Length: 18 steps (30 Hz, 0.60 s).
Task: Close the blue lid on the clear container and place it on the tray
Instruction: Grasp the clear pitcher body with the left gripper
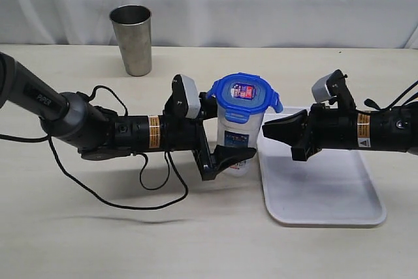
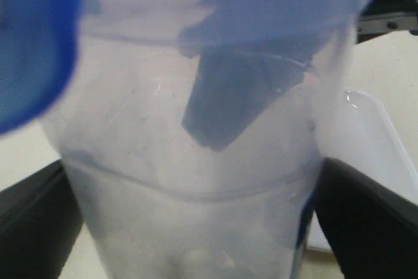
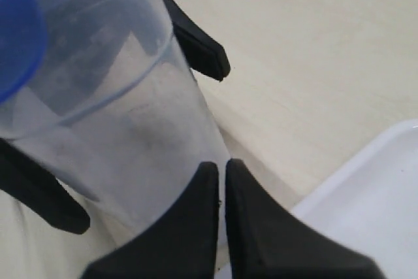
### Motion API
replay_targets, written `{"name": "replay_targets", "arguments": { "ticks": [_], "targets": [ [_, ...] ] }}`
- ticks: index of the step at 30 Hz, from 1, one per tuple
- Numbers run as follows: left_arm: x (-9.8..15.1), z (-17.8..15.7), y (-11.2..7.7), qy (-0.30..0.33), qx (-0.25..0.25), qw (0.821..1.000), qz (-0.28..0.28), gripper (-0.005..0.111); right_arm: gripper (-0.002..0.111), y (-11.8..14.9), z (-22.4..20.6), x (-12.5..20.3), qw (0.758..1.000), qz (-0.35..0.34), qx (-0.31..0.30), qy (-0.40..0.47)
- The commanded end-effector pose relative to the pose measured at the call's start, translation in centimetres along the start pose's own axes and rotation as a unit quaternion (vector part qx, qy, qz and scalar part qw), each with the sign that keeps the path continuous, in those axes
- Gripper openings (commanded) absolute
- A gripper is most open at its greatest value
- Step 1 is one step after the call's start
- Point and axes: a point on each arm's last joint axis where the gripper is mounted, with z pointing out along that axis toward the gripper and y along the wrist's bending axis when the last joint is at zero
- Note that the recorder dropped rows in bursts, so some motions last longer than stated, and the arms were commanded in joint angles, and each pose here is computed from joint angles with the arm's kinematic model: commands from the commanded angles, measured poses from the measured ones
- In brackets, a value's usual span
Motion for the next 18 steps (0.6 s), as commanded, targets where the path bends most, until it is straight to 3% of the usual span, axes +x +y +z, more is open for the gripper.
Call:
{"name": "replay_targets", "arguments": {
  "ticks": [1, 10, 12, 18],
  "targets": [
    [0.01, 0.1, 0.34, 0.011, -0.016, 1.0, 0.002, 0.086, 0.004, -0.04, 0.01, -0.17, 1.0, -0.001, 0.001, -0.001],
    [0.2, 0.1, 0.25, 0.021, -0.011, 1.0, 0.005, 0.086, 0.004, -0.04, 0.01, -0.17, 1.0, 0.0, 0.001, -0.001],
    [0.33, 0.09, 0.27, 0.028, -0.012, 0.999, -0.009, 0.077, 0.004, -0.04, 0.01, -0.17, 1.0, 0.0, 0.001, -0.001],
    [0.41, 0.09, 0.17, 0.033, -0.007, 0.999, -0.006, 0.034, 0.004, -0.04, 0.01, -0.17, 1.0, 0.0, 0.001, -0.001]
  ]
}}
